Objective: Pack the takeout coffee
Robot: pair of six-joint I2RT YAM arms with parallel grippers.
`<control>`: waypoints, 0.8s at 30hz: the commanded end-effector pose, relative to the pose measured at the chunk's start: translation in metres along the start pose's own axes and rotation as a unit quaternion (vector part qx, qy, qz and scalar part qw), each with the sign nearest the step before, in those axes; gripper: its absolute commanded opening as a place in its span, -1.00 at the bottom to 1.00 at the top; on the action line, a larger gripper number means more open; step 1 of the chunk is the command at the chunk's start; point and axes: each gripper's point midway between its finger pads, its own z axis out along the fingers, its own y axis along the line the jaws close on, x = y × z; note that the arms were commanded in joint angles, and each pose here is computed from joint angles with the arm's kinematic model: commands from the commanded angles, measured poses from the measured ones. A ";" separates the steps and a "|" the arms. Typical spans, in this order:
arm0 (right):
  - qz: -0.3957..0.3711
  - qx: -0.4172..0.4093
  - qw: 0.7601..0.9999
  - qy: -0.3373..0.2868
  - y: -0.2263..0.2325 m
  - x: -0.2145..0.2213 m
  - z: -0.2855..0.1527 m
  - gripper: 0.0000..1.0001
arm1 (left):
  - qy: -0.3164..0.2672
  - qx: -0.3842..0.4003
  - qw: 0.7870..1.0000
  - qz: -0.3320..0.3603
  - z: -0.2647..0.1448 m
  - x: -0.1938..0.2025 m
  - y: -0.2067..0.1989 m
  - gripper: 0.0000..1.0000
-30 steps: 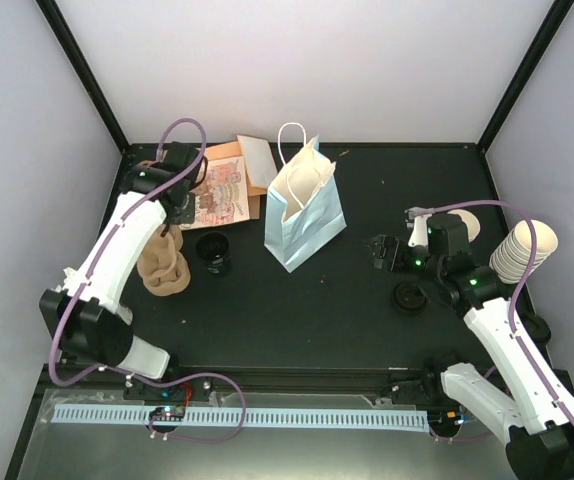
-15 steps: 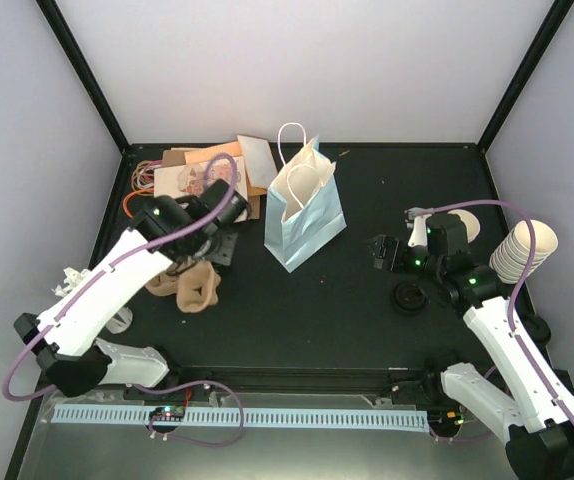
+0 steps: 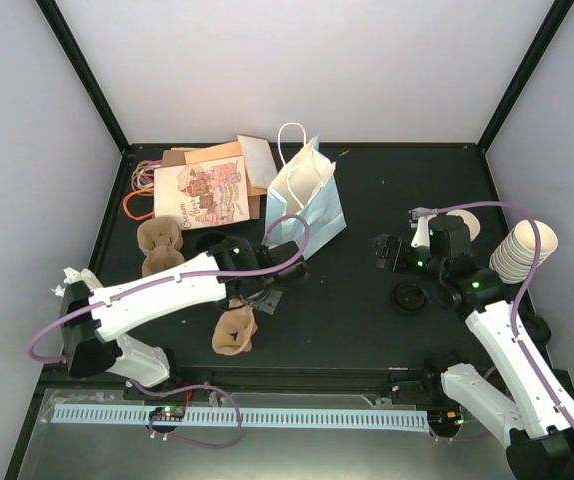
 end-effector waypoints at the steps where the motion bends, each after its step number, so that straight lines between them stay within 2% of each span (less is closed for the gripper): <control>1: -0.001 0.003 1.000 -0.013 0.003 -0.008 -0.009 1.00 | -0.038 0.044 0.998 -0.017 0.013 -0.019 -0.028 -0.84; 12: 0.002 0.010 1.000 -0.016 0.001 -0.007 -0.013 1.00 | -0.028 0.078 0.997 -0.005 0.062 -0.022 -0.068 -0.76; 14: 0.001 0.012 1.000 -0.015 0.000 -0.007 -0.013 1.00 | -0.033 0.093 0.995 0.001 0.059 -0.023 -0.075 -0.64; 18: 0.002 0.014 1.000 -0.016 0.000 -0.007 -0.014 1.00 | -0.052 0.140 0.989 0.006 0.045 -0.028 -0.088 -0.18; 24: 0.000 0.021 1.000 -0.017 -0.002 -0.008 -0.014 1.00 | -0.080 0.191 0.978 0.016 0.015 -0.034 -0.094 0.09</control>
